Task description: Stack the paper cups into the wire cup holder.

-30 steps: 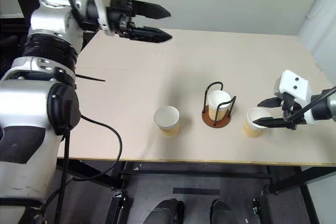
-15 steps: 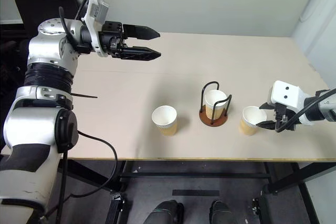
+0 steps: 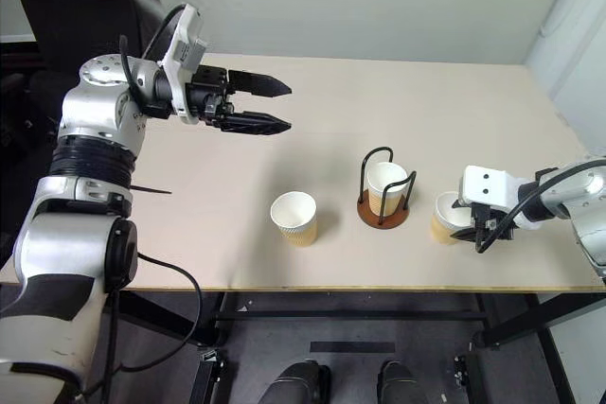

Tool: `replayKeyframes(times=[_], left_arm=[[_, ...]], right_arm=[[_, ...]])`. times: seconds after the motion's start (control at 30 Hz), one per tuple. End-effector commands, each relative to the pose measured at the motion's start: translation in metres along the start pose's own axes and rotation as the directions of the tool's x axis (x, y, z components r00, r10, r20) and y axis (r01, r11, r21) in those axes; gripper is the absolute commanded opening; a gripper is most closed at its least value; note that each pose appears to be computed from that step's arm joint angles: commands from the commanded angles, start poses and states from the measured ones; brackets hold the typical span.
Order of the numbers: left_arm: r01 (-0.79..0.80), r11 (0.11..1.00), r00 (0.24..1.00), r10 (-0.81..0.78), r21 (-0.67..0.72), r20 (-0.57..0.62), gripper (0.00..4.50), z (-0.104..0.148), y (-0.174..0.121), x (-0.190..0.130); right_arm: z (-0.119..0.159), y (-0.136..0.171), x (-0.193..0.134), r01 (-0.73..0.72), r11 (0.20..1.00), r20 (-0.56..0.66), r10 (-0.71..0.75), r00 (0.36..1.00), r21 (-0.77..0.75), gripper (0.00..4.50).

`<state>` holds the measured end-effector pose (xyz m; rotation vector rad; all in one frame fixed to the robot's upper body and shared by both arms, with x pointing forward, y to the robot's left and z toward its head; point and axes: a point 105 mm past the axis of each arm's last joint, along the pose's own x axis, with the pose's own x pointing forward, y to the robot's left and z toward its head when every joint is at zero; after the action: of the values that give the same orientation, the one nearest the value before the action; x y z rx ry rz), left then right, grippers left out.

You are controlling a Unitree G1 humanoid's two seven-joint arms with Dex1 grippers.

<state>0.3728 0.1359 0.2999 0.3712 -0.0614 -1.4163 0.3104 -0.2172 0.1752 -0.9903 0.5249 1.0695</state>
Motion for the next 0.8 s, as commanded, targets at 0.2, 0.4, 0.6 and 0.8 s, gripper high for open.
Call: replayKeyframes(times=[0.2,0.4,0.6,0.8], left_arm=[[0.095,0.994,0.995,-0.094,0.060,-0.032,3.94,0.006,-0.018,-0.005],[0.131,0.988,0.984,-0.120,0.086,-0.131,3.99,-0.005,-0.023,-0.009],[0.133,0.985,0.981,-0.115,0.110,-0.156,3.99,-0.002,-0.019,-0.008],[0.133,0.985,0.981,-0.115,0.109,-0.158,3.99,0.002,-0.017,-0.005]], right_arm=[[0.004,0.001,0.005,-0.039,0.995,-0.037,0.036,0.999,-0.088,2.86],[0.003,0.003,0.011,-0.068,0.990,-0.068,0.060,0.996,-0.124,1.27],[0.003,0.002,0.010,-0.072,0.989,-0.076,0.063,0.995,-0.130,0.04],[0.006,-0.002,-0.002,-0.052,0.992,-0.077,0.043,0.996,-0.119,0.04]])
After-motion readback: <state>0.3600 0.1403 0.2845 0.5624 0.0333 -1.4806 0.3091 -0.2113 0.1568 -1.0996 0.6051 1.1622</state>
